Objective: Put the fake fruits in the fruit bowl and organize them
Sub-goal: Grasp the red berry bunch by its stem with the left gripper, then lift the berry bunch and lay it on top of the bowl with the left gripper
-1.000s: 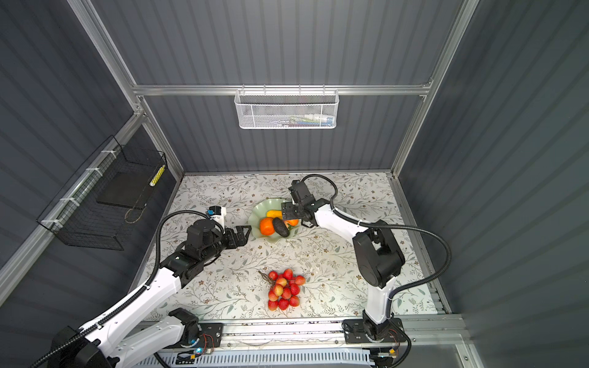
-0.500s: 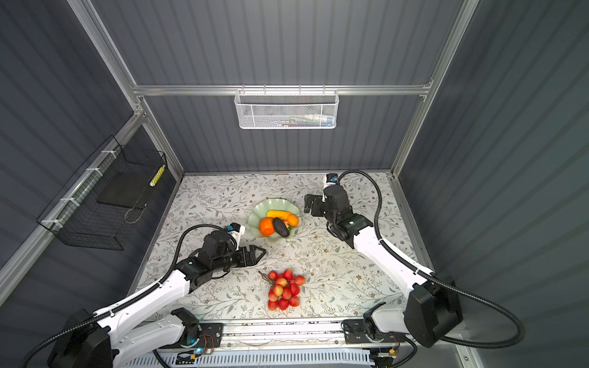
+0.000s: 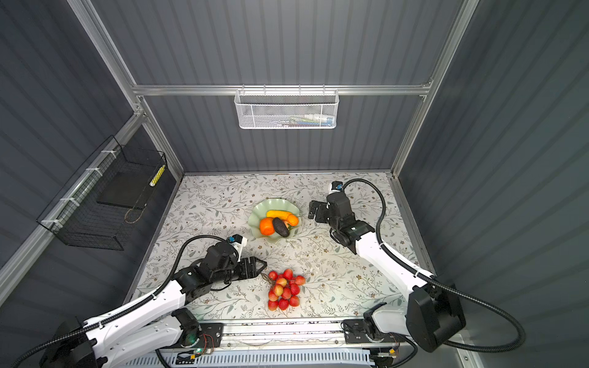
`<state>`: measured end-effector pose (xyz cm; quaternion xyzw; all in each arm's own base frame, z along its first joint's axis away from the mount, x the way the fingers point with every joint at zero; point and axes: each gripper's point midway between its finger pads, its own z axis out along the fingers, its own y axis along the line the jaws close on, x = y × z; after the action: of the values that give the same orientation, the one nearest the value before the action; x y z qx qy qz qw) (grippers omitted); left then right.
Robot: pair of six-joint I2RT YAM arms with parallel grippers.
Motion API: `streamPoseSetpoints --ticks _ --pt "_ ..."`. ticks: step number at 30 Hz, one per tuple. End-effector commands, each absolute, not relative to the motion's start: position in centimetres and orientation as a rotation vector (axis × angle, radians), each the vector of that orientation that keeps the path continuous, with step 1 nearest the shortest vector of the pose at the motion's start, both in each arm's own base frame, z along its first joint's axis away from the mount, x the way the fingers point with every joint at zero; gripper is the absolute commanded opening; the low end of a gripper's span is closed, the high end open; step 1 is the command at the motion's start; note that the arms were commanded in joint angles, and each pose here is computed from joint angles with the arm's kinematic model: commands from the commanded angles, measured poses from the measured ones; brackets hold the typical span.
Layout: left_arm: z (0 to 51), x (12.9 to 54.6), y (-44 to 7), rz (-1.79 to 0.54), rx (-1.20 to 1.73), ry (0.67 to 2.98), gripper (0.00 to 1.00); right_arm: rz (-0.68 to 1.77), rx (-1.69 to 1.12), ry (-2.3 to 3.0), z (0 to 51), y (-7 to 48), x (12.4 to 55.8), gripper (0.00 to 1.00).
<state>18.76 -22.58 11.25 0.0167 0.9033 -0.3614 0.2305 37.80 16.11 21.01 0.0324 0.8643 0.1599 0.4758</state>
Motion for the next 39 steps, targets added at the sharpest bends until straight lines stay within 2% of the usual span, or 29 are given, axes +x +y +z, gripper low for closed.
streamPoseSetpoints --ticks 1,12,19,27,30,33,39 --pt "9.7 18.0 -21.9 -0.957 -0.004 2.554 0.74 0.413 0.095 2.118 20.4 16.3 37.9 0.99" --pt "8.1 17.4 -25.1 -0.945 0.112 2.642 0.65 0.415 0.1 2.113 20.2 15.9 37.5 0.99" --pt "8.2 18.0 -26.3 -0.951 0.137 2.636 0.47 0.426 0.101 2.123 19.6 16.0 37.3 0.99" --pt "9.1 18.4 -26.9 -0.972 0.135 2.618 0.15 0.419 0.097 2.116 19.6 15.8 37.2 0.99" --pt "10.0 18.8 -27.0 -0.969 0.139 2.596 0.1 0.418 0.099 2.116 19.4 15.7 37.2 0.99" --pt "11.5 19.3 -27.6 -0.985 0.164 2.56 0.0 0.418 0.099 2.119 19.3 15.7 37.3 0.99" --pt "14.9 19.9 -29.2 -1.056 0.262 2.471 0.0 0.418 0.097 2.113 19.4 15.5 37.4 0.99"
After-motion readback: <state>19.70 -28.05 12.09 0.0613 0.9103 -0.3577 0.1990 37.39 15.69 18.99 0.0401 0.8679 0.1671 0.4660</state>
